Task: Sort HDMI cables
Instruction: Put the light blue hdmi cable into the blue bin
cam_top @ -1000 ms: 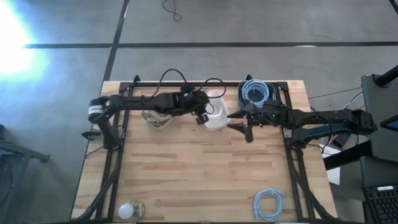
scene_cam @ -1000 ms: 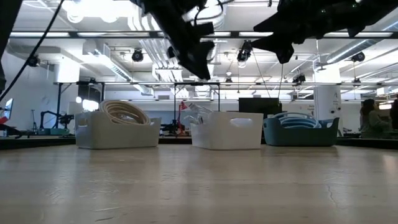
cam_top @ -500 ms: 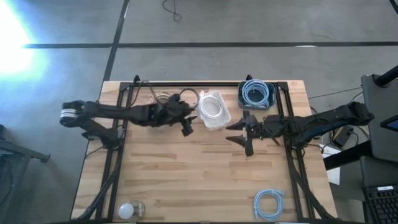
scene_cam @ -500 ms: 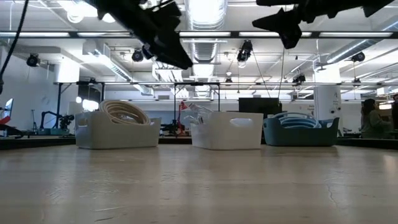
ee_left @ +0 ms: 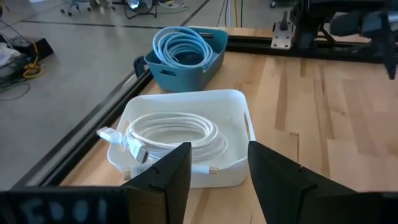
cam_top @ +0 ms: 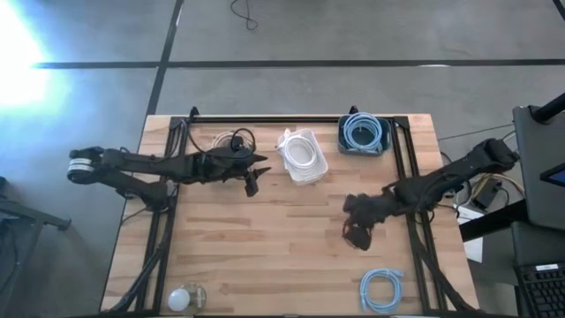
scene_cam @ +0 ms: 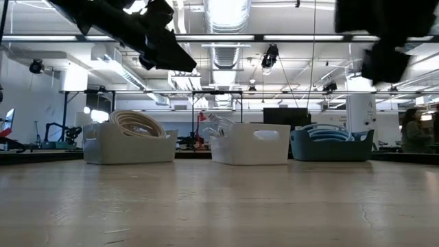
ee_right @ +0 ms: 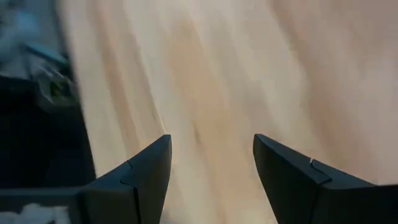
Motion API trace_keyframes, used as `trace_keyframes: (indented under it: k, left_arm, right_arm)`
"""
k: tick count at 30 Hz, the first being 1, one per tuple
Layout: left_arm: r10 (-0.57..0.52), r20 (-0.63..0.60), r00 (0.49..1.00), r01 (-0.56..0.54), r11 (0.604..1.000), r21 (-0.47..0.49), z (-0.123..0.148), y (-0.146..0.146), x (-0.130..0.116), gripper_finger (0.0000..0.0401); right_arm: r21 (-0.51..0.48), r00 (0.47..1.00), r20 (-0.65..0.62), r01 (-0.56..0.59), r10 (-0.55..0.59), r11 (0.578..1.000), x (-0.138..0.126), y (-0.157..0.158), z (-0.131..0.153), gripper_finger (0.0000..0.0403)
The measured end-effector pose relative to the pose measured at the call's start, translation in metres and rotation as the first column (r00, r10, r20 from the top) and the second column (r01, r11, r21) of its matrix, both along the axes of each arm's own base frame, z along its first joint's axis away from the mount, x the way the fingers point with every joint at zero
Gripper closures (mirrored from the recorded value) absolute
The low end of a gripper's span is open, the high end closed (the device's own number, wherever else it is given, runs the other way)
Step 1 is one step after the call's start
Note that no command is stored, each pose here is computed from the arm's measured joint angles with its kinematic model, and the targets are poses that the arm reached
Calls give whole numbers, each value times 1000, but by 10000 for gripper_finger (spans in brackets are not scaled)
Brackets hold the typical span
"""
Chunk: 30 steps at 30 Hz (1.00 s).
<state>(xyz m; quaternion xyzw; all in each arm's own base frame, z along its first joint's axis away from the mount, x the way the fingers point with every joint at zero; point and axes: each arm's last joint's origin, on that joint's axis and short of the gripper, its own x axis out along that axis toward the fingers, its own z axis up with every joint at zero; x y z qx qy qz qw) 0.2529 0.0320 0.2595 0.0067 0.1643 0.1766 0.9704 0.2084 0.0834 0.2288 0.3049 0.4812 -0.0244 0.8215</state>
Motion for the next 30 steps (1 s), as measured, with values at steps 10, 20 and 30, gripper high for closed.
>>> trace_keyframes:
  k: [10,20,30]
  left_arm:
    - [2,-16,1000,-2,1000,-8,-4,0,2,234]
    - [14,-11,1000,-14,999,-45,-5,0,2,234]
    - [14,-10,1000,-14,999,-46,-5,0,2,234]
  right_arm:
    - [8,815,-576,74,-56,997,2,64,-20,181]
    - [142,572,-799,-117,183,983,9,111,-71,181]
    - [84,509,-849,-133,141,987,0,105,-98,181]
